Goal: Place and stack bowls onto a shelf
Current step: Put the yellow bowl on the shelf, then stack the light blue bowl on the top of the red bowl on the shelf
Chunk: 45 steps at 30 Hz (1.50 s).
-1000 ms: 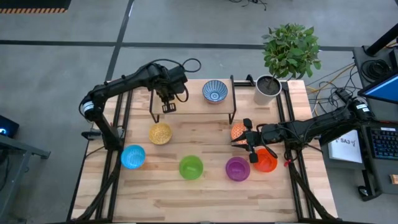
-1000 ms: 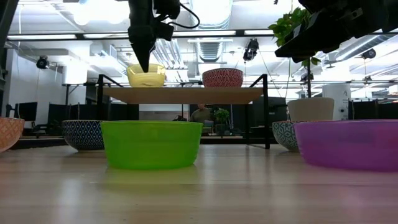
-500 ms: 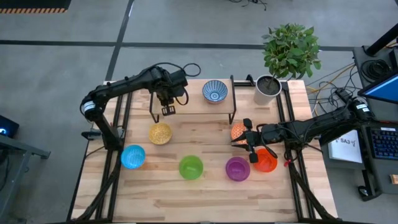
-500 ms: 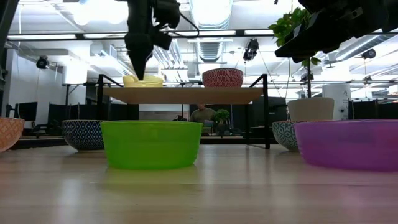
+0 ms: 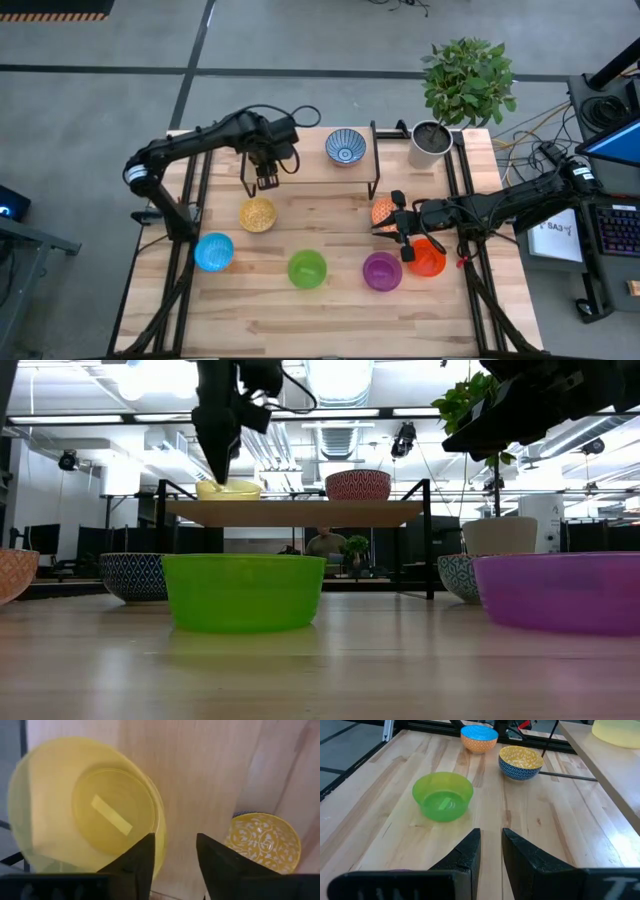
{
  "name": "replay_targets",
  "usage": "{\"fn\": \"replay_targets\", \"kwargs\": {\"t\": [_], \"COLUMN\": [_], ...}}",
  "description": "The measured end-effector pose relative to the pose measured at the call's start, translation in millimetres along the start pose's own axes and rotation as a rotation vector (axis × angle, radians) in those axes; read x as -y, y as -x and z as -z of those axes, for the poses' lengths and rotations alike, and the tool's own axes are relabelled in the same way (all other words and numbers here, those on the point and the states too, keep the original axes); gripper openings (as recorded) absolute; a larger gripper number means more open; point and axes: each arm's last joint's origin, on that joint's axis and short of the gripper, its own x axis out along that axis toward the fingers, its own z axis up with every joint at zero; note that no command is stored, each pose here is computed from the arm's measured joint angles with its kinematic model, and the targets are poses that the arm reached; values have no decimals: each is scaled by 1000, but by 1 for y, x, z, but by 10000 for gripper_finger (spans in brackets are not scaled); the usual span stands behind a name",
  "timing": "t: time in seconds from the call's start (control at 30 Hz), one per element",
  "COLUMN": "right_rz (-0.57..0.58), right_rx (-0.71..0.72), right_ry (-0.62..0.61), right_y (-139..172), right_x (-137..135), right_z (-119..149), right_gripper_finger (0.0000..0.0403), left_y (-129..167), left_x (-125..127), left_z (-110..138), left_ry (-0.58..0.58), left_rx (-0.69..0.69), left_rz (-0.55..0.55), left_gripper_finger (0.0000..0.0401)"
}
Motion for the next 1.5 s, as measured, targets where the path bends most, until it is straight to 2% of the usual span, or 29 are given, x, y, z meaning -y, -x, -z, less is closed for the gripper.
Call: {"fn": "replay_targets", "kwargs": {"t": [0.2,0.33,0.47,0.6,0.83,1.03,1.2,1.5], "right_rz": [1,14,32,18,8,3,-13,-45], "right_rx": [0,4,36,74,167,193,216,213], "right_ry": [-33,-71,-120,-155,-168,-195,-202,-276], "right_y": [0,0,0,0,2,4,5,7], "right_x": [0,0,1,-1,-2,-1,-4,-9], "right_z": [0,0,-3,-7,-17,-28,-36,-39], "right_gripper_finger": [68,68,68,68,68,68,68,68], "left_y": [32,59,77,81,59,33,16,-14], "left_x": [-1,5,23,51,114,154,163,155], "left_z": [15,26,36,47,66,96,119,151], "left_ry": [45,114,105,85,-45,-189,-206,-172], "left_rx": [148,315,523,712,1004,1085,1184,1388], "left_rz": [-28,-36,7,65,226,330,393,420], "left_gripper_finger": [158,160,157,157,157,157,157,157]}}
